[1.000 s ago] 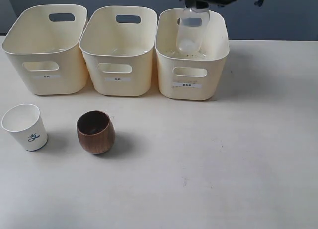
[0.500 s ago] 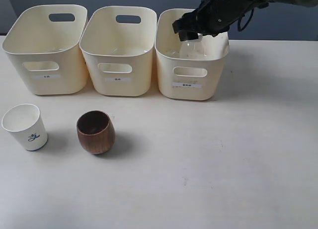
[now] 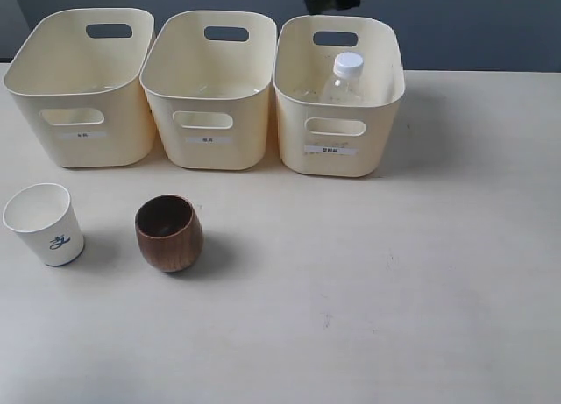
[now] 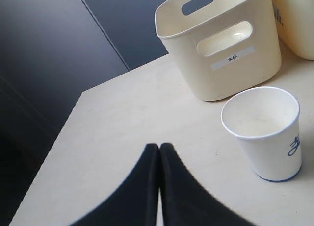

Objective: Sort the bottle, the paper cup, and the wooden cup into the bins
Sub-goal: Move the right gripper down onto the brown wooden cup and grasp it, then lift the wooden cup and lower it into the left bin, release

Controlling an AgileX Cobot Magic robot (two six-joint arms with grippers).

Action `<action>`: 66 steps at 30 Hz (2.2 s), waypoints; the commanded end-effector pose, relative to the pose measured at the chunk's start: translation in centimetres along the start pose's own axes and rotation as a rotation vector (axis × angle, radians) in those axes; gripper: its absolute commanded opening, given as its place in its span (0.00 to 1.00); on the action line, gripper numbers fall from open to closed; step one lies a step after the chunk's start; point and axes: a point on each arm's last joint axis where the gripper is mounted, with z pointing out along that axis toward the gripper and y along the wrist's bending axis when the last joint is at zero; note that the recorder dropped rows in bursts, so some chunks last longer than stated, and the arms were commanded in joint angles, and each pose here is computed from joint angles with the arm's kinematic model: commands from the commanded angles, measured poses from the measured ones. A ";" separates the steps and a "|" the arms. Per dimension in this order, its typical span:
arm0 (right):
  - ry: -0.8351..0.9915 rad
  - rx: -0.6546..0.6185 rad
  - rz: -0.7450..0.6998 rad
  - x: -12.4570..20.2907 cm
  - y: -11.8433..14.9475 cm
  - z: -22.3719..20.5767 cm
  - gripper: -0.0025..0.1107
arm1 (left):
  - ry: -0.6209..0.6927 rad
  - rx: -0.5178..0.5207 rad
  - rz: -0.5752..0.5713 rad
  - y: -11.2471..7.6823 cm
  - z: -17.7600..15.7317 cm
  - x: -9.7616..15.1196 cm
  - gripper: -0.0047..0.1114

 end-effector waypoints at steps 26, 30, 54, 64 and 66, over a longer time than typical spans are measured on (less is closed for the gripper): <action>0.311 -0.408 -0.560 7.4 17.5 15.4 0.56 | -0.008 0.006 -0.009 -0.1 0.0 0.0 0.04; 0.307 -0.429 -0.557 7.4 17.8 15.4 0.56 | -0.008 0.006 -0.009 -0.1 0.0 0.0 0.04; 0.278 -0.476 -0.724 7.0 20.6 13.3 0.56 | -0.008 0.006 -0.009 -0.1 0.0 0.0 0.04; 0.269 -0.507 -0.739 7.4 21.8 13.7 0.56 | -0.008 0.006 -0.009 -0.1 0.0 0.0 0.04; 0.285 -0.515 -0.733 7.9 21.8 14.2 0.56 | -0.008 0.006 -0.009 -0.1 0.0 0.0 0.04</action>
